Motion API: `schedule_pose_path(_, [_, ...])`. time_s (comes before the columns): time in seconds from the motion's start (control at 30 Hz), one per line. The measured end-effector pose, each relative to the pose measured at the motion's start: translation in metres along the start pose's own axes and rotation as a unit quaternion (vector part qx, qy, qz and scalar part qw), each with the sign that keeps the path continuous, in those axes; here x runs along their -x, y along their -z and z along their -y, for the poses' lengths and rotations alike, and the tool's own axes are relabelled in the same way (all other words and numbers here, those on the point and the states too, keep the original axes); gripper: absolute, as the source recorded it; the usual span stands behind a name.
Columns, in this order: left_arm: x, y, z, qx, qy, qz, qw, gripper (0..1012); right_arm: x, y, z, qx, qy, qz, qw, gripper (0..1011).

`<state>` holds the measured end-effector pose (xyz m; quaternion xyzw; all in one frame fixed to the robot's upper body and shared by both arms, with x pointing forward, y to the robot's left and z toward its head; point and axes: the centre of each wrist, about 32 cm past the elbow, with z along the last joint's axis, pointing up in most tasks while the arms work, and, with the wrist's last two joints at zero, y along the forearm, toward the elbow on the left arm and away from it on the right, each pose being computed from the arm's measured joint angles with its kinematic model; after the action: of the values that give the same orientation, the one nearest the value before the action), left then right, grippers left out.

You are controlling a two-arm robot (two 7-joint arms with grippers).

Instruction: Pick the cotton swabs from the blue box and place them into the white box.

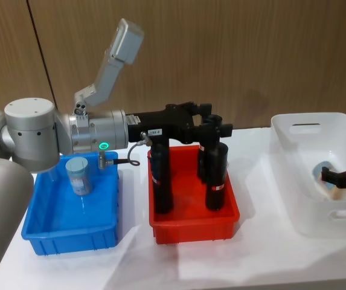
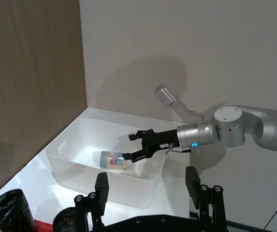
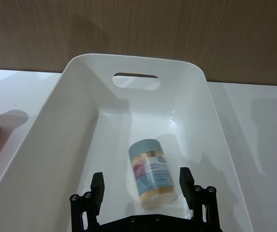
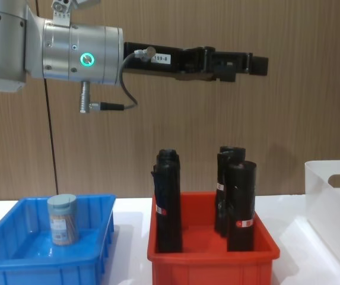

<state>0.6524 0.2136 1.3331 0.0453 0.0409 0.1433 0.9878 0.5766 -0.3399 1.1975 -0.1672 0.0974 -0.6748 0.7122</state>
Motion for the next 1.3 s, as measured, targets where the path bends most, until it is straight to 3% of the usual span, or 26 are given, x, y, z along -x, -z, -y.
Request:
schedule_pose_path(0.1, [0.0000,0.0000,0.0000,0.000,0.000,0.000,1.0000,1004,-0.0018,0.0005,-0.0015,0.000,0.005,0.001,1.0000,1002])
schedule_pose_path(1.3, [0.0000,0.0000,0.0000,0.000,0.000,0.000,1.0000,1004,-0.0068,0.0012,-0.0050,-0.004,0.021,0.008,0.9998,1002])
